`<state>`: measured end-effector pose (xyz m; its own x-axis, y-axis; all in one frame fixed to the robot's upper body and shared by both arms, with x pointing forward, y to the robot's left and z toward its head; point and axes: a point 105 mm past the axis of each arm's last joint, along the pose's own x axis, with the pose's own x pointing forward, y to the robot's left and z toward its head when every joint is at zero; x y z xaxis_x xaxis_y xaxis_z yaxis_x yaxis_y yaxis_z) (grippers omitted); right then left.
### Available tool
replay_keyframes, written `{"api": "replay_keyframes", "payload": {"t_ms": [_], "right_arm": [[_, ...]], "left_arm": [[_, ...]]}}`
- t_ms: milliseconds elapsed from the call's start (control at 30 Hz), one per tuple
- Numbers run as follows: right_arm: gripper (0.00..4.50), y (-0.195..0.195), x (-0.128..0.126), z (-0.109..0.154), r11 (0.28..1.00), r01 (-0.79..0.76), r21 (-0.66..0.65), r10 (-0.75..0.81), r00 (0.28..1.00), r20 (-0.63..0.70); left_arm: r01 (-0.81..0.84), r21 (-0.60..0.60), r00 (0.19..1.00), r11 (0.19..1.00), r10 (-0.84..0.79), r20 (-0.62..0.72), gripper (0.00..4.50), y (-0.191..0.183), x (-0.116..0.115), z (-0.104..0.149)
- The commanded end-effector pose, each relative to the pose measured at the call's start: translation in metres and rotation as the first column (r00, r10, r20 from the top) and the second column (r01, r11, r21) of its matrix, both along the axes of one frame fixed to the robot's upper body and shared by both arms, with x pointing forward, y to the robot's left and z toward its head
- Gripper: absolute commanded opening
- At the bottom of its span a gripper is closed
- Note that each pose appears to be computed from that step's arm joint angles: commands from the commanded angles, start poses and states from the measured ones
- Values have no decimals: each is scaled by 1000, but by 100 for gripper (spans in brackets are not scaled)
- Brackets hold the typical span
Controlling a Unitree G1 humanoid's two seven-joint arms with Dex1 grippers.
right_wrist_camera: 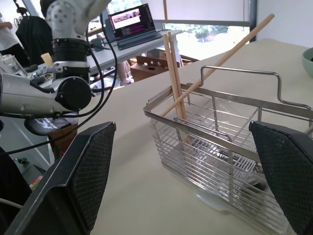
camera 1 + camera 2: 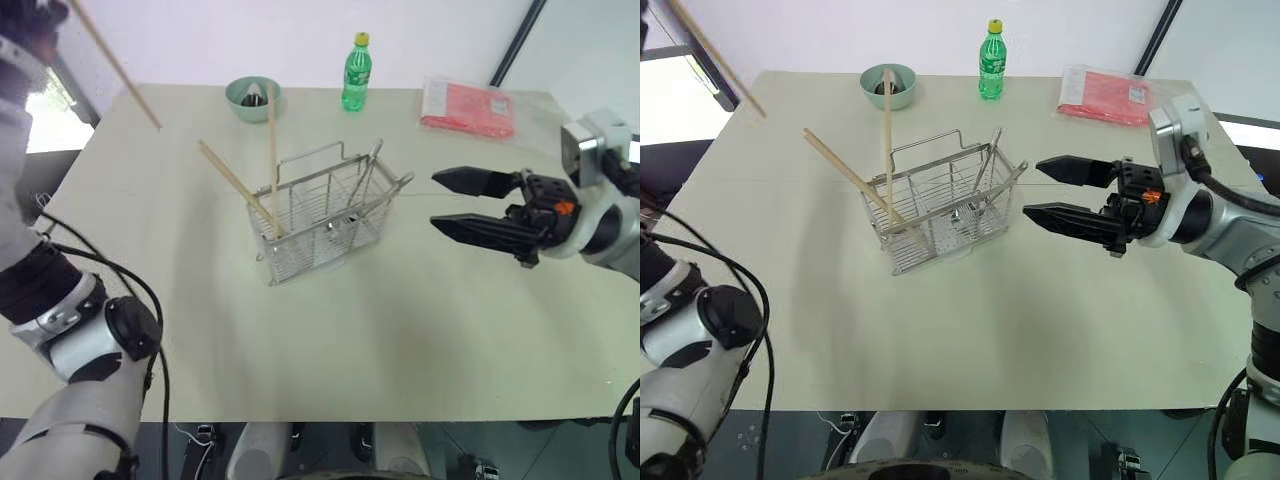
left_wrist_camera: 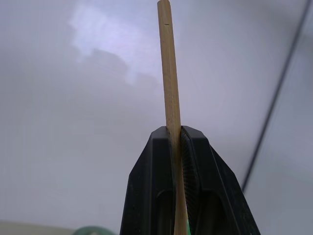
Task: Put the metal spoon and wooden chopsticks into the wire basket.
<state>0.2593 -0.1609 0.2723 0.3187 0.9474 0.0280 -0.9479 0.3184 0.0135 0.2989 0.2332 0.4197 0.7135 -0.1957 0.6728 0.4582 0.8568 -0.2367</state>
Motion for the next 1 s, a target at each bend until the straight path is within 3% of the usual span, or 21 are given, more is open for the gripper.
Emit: {"api": "replay_keyframes", "payload": {"t_ms": [33, 367, 733, 767, 867, 1000], "right_arm": [[450, -1, -3, 7, 1000, -3, -1, 3, 1000, 31], [450, -2, -4, 7, 999, 23, 27, -23, 999, 26], [450, -2, -6, 7, 998, 45, 38, -46, 999, 25], [450, -2, -7, 7, 998, 49, 42, -50, 998, 24], [450, -3, -7, 7, 997, 55, 49, -56, 998, 22], [450, -3, -8, 6, 997, 60, 51, -61, 998, 18]], "left_arm": [[98, 59, 994, 993, -100, 46, 3, -29, -18, 9], [240, 203, 971, 949, -229, -75, 3, -101, -4, -31], [269, 231, 961, 935, -244, -132, 3, -126, 6, -71], [272, 219, 960, 937, -249, -127, 82, -127, 7, -71], [282, 196, 958, 939, -262, -119, 207, -129, 6, -72], [285, 168, 957, 944, -270, -108, 421, -129, 5, -73]]}}
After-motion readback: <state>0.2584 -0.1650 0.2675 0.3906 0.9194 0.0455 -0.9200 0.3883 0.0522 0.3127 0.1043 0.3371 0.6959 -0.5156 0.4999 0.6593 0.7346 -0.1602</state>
